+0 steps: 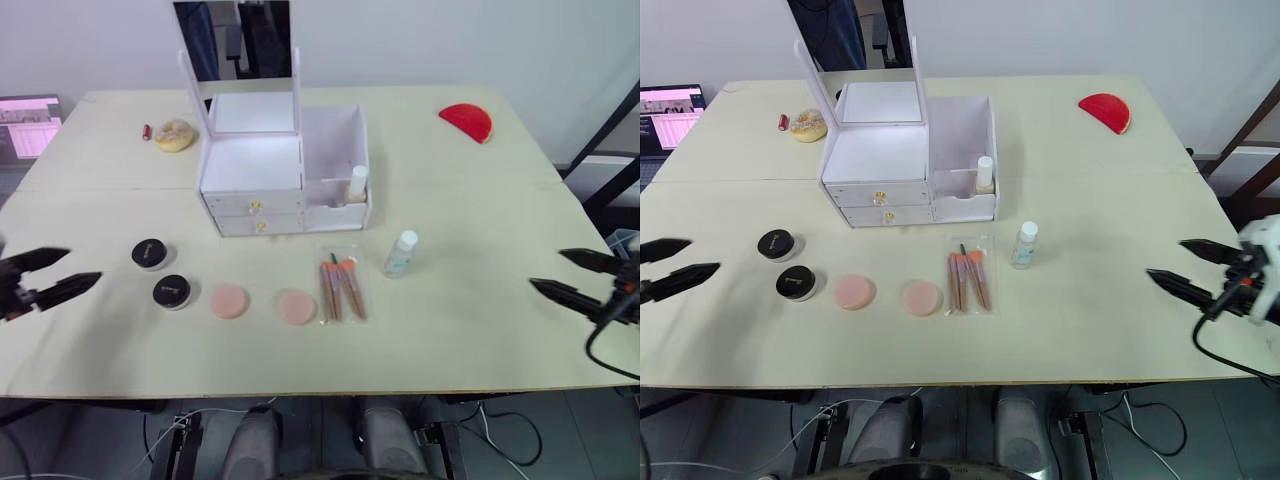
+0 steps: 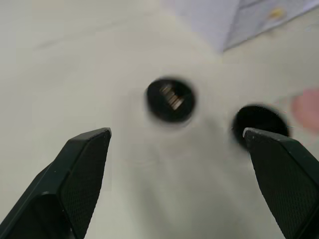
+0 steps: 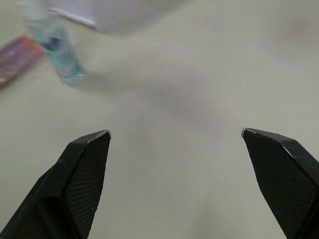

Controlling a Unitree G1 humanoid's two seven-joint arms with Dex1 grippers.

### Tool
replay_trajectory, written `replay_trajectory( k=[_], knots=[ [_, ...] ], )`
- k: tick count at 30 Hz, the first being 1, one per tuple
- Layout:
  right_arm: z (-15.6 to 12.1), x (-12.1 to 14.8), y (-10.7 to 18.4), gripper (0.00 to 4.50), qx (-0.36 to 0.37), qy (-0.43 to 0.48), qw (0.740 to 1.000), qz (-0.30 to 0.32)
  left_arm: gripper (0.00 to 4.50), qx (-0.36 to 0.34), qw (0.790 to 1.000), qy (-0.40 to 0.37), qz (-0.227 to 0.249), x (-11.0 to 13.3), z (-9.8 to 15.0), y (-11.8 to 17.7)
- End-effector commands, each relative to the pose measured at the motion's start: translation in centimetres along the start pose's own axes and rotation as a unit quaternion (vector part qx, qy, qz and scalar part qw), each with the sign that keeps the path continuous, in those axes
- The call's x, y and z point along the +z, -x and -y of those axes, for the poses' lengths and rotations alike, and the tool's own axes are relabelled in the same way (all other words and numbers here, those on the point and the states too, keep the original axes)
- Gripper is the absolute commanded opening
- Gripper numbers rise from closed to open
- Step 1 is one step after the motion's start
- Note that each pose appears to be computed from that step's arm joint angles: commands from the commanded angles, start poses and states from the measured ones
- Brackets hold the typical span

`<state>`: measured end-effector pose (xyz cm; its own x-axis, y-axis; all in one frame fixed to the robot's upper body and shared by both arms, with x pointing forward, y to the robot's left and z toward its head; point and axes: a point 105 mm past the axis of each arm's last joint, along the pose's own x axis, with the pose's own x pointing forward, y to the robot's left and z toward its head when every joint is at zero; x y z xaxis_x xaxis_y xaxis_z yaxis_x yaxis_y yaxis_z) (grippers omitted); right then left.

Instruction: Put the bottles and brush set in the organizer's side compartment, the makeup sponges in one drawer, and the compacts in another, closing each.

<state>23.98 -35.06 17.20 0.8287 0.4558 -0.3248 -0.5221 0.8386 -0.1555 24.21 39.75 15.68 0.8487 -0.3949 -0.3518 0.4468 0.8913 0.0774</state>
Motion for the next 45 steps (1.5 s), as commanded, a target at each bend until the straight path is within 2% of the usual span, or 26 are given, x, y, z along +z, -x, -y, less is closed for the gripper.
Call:
replay_trajectory(
  k=[1, 7, 15, 20, 26, 30, 35, 40, 45],
  knots=[
    [1.2, 0.7, 1.5, 4.48, -0.020, 0.030, 0.999, 0.006, 4.50, 0.053, 0.998, -0.020, 0.007, 0.4, -2.2, 2.5],
    [2.0, 1.3, 1.3, 4.48, -0.028, 0.036, 0.999, 0.016, 4.50, 0.088, 0.996, -0.017, -0.002, -0.9, -3.6, 4.3],
    [1.7, 2.2, -0.4, 4.48, -0.013, 0.041, 0.999, 0.029, 4.50, 0.047, 0.998, -0.030, 0.014, -0.2, -2.2, 2.6],
    [-0.9, 3.8, -2.8, 4.48, 0.031, 0.057, 0.997, 0.045, 4.50, -0.027, 0.997, -0.066, 0.042, 1.9, 1.5, -1.1],
    [-5.8, 6.7, -6.2, 4.48, 0.122, 0.076, 0.988, 0.055, 4.50, -0.183, 0.975, -0.106, 0.072, 5.1, 10.2, -5.3],
    [-8.4, 7.7, -8.5, 4.48, 0.178, 0.074, 0.980, 0.056, 4.50, -0.256, 0.955, -0.125, 0.085, 6.9, 14.9, -6.6],
    [-10.4, 8.4, -11.0, 4.48, 0.214, 0.067, 0.972, 0.065, 4.50, -0.323, 0.930, -0.138, 0.107, 9.0, 19.1, -6.9],
    [-10.6, 8.3, -12.6, 4.48, 0.225, 0.051, 0.971, 0.065, 4.50, -0.351, 0.918, -0.145, 0.116, 10.0, 21.4, -6.9],
    [-10.6, 7.8, -13.5, 4.48, 0.234, 0.038, 0.969, 0.068, 4.50, -0.355, 0.916, -0.146, 0.119, 10.5, 21.9, -7.0]
  ],
)
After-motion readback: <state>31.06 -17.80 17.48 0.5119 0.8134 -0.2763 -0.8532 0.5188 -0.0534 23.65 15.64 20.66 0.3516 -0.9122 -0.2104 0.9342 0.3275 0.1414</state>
